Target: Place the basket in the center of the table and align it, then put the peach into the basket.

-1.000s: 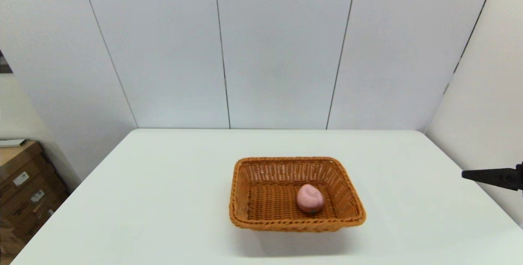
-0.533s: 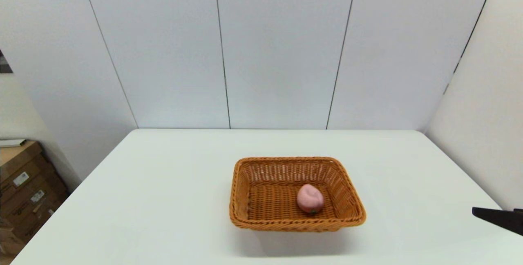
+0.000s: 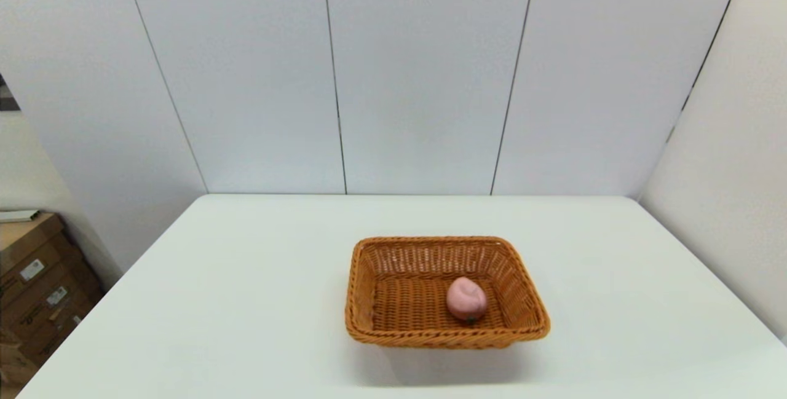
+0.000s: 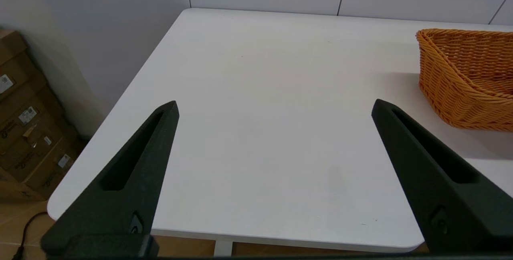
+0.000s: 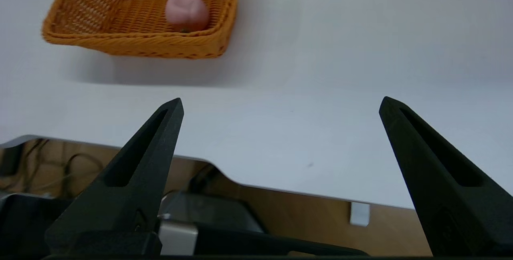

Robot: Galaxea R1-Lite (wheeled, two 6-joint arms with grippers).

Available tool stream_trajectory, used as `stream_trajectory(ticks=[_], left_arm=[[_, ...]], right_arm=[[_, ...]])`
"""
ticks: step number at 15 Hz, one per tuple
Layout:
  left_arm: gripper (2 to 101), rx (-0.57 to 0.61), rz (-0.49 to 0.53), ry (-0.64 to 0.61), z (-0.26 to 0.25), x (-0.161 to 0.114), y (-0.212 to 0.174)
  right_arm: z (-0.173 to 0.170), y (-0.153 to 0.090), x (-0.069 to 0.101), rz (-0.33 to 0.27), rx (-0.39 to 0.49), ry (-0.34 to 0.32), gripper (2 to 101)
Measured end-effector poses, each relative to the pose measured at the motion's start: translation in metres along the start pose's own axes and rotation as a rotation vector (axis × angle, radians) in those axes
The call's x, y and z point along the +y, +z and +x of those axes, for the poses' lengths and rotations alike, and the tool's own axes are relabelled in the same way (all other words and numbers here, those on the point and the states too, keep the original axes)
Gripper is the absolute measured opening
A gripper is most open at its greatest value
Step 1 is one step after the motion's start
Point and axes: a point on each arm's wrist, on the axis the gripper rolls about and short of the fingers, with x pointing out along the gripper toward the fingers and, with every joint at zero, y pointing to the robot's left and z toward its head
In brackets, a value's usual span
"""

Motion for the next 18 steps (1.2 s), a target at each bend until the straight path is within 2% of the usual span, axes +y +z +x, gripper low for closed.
stream_trajectory(ticks=[4,7,10,12,18], left_arm=[[97.8,0.000,0.000,0.000,0.000,0.000,0.000],[97.8,0.000,0.000,0.000,0.000,0.000,0.000],[97.8,0.000,0.000,0.000,0.000,0.000,0.000],[97.8,0.000,0.000,0.000,0.000,0.000,0.000],[97.8,0.000,0.000,0.000,0.000,0.000,0.000]], right_arm=[[0.002,-0.037,-0.007,-0.041,-0.140,-0.118,97.1],[0.010,-0.058,-0.010,-0.100,-0.158,-0.134,97.1],[0.008,-0.071,-0.011,-0.112,-0.181,-0.134,97.1],[0.005,-0.078,-0.011,-0.137,-0.228,-0.137,97.1],[0.005,-0.086,-0.011,-0.139,-0.286,-0.151,97.1]])
